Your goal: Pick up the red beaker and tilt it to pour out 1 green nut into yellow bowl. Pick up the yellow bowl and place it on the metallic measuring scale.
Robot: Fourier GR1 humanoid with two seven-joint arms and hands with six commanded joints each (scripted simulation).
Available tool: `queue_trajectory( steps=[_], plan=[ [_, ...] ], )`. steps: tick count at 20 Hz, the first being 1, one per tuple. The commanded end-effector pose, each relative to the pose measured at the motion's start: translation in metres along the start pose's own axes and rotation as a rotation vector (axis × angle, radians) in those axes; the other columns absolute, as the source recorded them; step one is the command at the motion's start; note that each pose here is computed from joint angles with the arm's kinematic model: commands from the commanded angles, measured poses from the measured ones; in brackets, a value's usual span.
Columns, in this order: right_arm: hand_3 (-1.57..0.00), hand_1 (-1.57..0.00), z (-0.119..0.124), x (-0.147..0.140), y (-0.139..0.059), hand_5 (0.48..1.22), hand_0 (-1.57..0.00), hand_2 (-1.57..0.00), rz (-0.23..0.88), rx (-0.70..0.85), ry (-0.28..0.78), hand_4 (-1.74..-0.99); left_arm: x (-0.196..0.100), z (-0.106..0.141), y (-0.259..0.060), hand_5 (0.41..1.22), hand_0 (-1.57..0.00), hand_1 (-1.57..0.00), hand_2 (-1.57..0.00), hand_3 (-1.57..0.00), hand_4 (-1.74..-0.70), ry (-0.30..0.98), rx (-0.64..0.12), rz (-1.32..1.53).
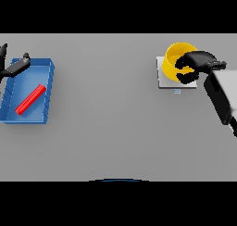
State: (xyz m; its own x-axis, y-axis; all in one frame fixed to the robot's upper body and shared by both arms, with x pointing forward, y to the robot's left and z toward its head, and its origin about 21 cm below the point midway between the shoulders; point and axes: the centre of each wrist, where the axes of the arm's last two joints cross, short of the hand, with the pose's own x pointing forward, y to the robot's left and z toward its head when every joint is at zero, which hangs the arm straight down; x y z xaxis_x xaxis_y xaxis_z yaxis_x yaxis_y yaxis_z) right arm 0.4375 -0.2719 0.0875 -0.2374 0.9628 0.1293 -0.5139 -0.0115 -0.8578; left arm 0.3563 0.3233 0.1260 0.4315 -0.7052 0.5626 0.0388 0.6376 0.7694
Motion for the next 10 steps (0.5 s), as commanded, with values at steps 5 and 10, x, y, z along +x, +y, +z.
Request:
queue_trajectory(
  steps=[5,10],
  plan=[
    [-0.47,-0.14,-0.0031,0.0023,0.0018,0.755,-0.16,-0.29,0.025,0.033,-0.034,-1.356,-0.0046,0.0002,-0.0027,0.736,0.0,0.0,0.0,0.0,-0.81,-0.018,0.005,0.018],
    [-0.35,-0.05,-0.005,0.0013,0.0004,0.733,-0.05,-0.12,0.054,0.055,-0.025,-1.308,0.0012,-0.0003,0.0007,0.734,0.0,0.0,0.0,0.0,-0.82,-0.016,0.002,0.021]
  ],
)
